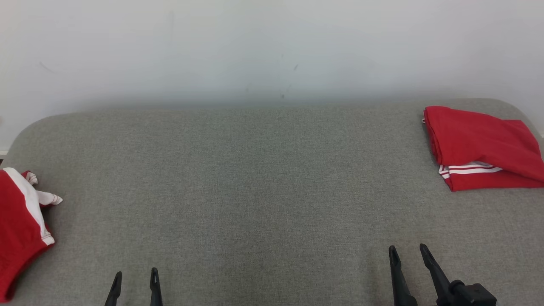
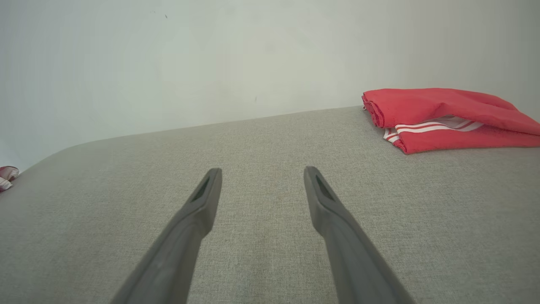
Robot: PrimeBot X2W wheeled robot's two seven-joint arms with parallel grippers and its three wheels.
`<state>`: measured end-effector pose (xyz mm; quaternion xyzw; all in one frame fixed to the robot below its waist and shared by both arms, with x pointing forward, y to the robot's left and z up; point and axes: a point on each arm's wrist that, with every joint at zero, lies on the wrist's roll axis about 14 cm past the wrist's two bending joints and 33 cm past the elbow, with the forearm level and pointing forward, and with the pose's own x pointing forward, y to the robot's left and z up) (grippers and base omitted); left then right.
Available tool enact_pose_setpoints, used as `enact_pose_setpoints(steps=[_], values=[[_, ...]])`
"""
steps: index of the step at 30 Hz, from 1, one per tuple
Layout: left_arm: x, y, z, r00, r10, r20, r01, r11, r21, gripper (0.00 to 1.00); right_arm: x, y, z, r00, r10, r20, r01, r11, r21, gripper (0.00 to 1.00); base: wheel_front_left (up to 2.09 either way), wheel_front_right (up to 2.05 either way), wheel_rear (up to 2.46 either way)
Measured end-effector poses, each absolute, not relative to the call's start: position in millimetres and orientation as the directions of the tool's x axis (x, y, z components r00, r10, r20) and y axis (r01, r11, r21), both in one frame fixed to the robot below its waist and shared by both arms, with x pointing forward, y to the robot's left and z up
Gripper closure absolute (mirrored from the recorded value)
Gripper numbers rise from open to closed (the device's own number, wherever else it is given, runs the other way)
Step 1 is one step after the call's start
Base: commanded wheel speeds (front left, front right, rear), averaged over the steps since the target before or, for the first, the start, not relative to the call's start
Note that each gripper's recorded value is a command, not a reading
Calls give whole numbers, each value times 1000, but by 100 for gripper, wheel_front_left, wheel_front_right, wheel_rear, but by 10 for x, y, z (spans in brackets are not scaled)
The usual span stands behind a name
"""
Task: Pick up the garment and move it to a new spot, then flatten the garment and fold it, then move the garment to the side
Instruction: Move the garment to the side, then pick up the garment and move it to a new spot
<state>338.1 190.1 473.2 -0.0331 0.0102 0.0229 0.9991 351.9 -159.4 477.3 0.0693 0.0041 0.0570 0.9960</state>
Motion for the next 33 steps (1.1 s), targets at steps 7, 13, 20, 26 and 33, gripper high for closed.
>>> enact_pose_setpoints(steps=[7, 13, 20, 26, 33], values=[[3379, 1908, 4740, 999, 48, -20, -49, 997, -62, 0, 3515, -1604, 4761, 994, 111, -4, -109, 984, 141, 0, 0, 0, 0], [3374, 1910, 4746, 999, 49, -18, -50, 997, -61, 0, 3505, -1614, 4743, 994, 108, -10, -106, 985, 140, 0, 0, 0, 0], [3333, 1985, 4756, 997, 76, -15, -77, 995, -61, 0, 3514, -1569, 4730, 992, 123, -14, -120, 983, 140, 0, 0, 0, 0], [3226, 2143, 4755, 991, 130, -15, -131, 990, -60, 0, 3555, -1423, 4690, 985, 169, -26, -164, 976, 144, 0, 0, 0, 0], [2989, 2465, 4748, 970, 244, -18, -244, 968, -57, 0, 3681, -1109, 4666, 964, 264, -33, -257, 955, 145, 0, 0, 0, 0]])
